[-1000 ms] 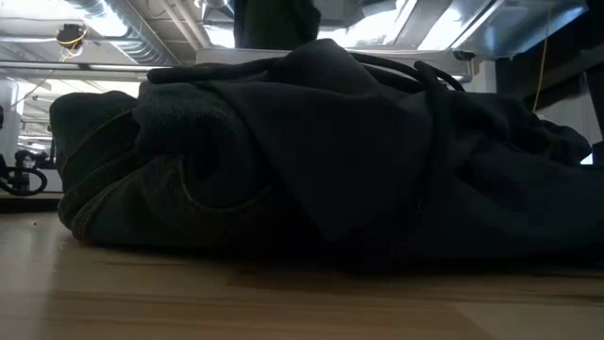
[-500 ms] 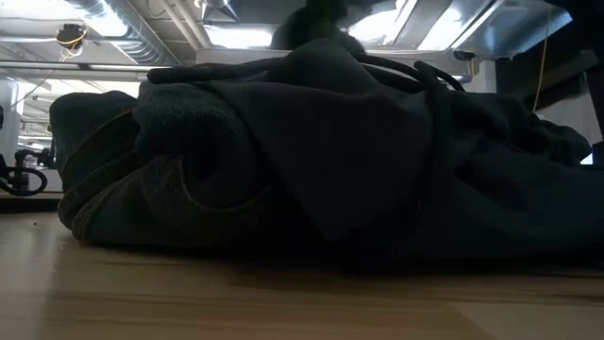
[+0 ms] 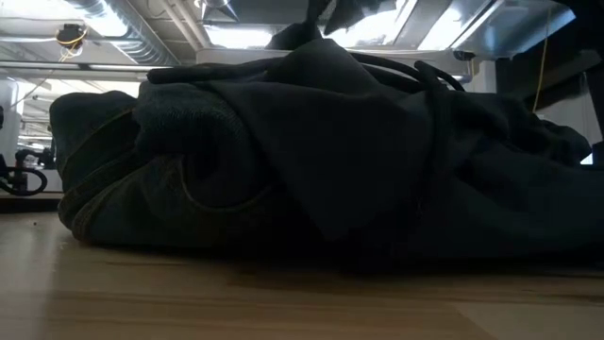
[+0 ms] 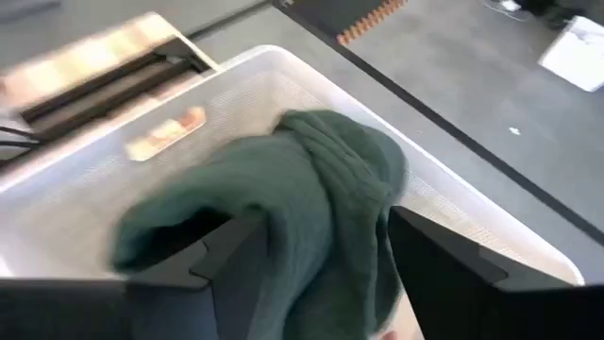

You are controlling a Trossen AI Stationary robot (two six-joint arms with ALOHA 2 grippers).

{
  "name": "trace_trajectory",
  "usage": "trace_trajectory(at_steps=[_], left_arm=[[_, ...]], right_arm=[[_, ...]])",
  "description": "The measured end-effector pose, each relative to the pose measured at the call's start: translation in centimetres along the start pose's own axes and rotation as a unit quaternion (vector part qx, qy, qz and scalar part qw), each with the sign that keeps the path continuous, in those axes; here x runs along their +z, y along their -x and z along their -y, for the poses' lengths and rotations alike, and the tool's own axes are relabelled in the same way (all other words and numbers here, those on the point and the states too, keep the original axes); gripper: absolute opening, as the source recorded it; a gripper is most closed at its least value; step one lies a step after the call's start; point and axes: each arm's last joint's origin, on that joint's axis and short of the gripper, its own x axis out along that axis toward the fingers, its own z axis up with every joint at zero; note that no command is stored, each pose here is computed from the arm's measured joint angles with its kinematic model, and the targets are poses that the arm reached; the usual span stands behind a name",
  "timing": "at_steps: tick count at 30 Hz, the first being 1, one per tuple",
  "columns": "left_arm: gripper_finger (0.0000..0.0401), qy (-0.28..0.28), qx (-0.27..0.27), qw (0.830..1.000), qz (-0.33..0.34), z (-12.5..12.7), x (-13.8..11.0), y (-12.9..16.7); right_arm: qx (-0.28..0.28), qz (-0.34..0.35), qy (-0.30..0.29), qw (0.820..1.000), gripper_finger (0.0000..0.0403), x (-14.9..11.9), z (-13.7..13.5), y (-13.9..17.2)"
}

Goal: Sort clothes
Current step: Put the dark green shirt into the white bin, then put the black shorts into the white bin

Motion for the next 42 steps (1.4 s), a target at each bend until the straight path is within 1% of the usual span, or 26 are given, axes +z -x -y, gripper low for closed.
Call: trace_trajectory(at_steps=[6,8,11,14,16,22,26,32,37,42], left_arm=[[0.0182,-0.001,0.000,1.000,0.002,0.0,0.0,0.0],[0.0182,-0.001,0.000,1.000,0.001,0.0,0.0,0.0],[0.0182,-0.001,0.000,1.000,0.002,0.0,0.0,0.0],[0.0182,0.000,0.000,1.000,0.001,0.0,0.0,0.0],[0.0182,0.000,0.000,1.000,0.001,0.0,0.0,0.0],[0.0182,0.004,0.000,1.000,0.001,0.0,0.0,0.0],[0.0182,0.007,-0.001,1.000,0.001,0.0,0.0,0.0],[0.0182,0.008,0.000,1.000,0.001,0.0,0.0,0.0],[0.0182,0.008,0.000,1.000,0.001,0.0,0.0,0.0],[0.0182,0.008,0.000,1.000,0.001,0.0,0.0,0.0]], right_arm=[[0.036,0.012,0.013,0.999,0.0234,-1.0,-1.7,3.5],[0.044,0.019,0.020,0.999,0.0234,-1.5,-2.8,4.5],[0.077,0.012,0.051,0.996,0.0234,-2.7,-4.9,6.0],[0.130,-0.007,0.086,0.988,0.0234,-4.5,-7.6,7.3],[0.154,-0.020,0.106,0.982,0.0234,-6.1,-9.4,8.1],[0.171,-0.051,0.135,0.975,0.0234,-11.4,-13.5,10.2],[0.164,-0.083,0.149,0.972,0.0234,-15.3,-15.4,10.2],[0.147,-0.112,0.189,0.964,0.0234,-20.4,-17.0,8.8],[0.155,-0.103,0.228,0.956,0.0234,-23.2,-17.9,7.7],[0.149,-0.106,0.233,0.955,0.0234,-24.9,-18.0,6.1]])
